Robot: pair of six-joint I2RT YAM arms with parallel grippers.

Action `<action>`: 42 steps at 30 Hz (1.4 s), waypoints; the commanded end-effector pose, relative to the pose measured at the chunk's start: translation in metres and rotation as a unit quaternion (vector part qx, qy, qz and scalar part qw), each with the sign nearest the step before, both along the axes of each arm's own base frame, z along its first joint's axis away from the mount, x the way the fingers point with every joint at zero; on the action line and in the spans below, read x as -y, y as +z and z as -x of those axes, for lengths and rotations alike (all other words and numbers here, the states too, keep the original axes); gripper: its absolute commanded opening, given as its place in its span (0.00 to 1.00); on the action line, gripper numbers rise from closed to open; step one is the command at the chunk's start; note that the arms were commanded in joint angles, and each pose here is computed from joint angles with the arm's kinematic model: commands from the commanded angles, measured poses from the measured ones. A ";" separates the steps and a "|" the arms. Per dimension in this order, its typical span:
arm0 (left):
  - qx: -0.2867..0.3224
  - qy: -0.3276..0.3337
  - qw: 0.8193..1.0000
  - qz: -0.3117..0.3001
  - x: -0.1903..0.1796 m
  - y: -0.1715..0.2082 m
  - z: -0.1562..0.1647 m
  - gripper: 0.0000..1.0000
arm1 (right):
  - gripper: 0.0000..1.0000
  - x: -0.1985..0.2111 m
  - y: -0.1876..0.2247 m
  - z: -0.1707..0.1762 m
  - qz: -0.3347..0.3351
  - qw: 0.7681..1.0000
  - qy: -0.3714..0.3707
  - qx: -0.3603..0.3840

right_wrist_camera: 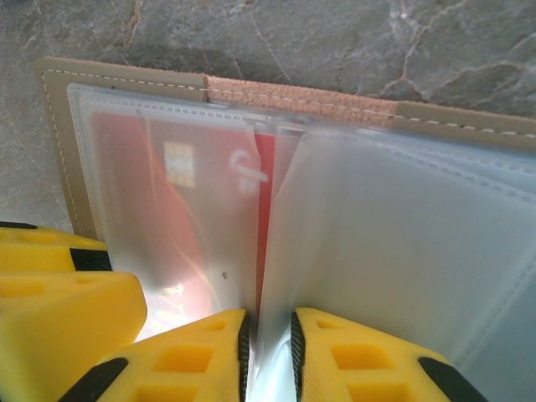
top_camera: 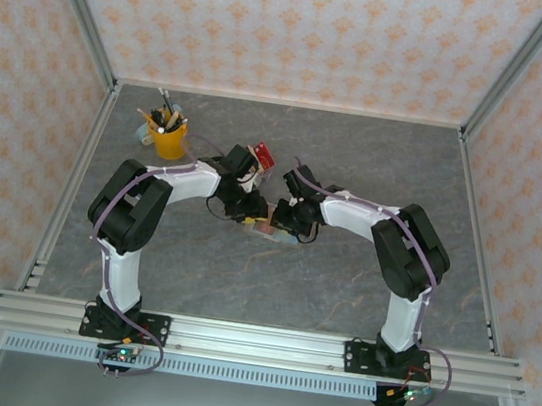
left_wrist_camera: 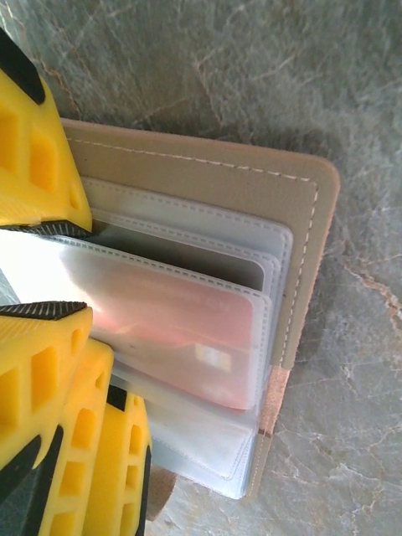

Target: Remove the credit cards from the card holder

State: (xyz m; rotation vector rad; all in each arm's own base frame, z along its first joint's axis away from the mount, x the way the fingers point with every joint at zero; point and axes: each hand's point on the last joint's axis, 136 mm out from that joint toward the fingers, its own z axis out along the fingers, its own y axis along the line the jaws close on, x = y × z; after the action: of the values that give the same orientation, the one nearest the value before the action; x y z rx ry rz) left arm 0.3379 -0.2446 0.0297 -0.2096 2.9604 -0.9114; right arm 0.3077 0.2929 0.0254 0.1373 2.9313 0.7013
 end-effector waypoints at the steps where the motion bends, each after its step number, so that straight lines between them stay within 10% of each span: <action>1: -0.024 -0.025 0.999 0.009 0.005 -0.008 0.013 0.29 | 0.23 0.005 -0.018 0.013 0.010 1.000 0.000 -0.025; 28: 0.027 -0.009 0.999 0.043 0.005 0.024 0.006 0.13 | 0.39 0.034 0.080 -0.005 -0.011 0.990 -0.040 0.137; 42: 0.049 -0.027 0.991 0.117 0.051 0.056 0.003 0.40 | 0.39 0.081 0.104 -0.006 0.049 0.973 -0.110 0.194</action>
State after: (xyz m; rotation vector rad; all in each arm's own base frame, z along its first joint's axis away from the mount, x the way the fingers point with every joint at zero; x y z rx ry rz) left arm 0.3296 -0.2766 0.0602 -0.1399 2.8539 -1.1451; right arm 0.3137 0.2337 0.1265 0.2102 2.5535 0.5819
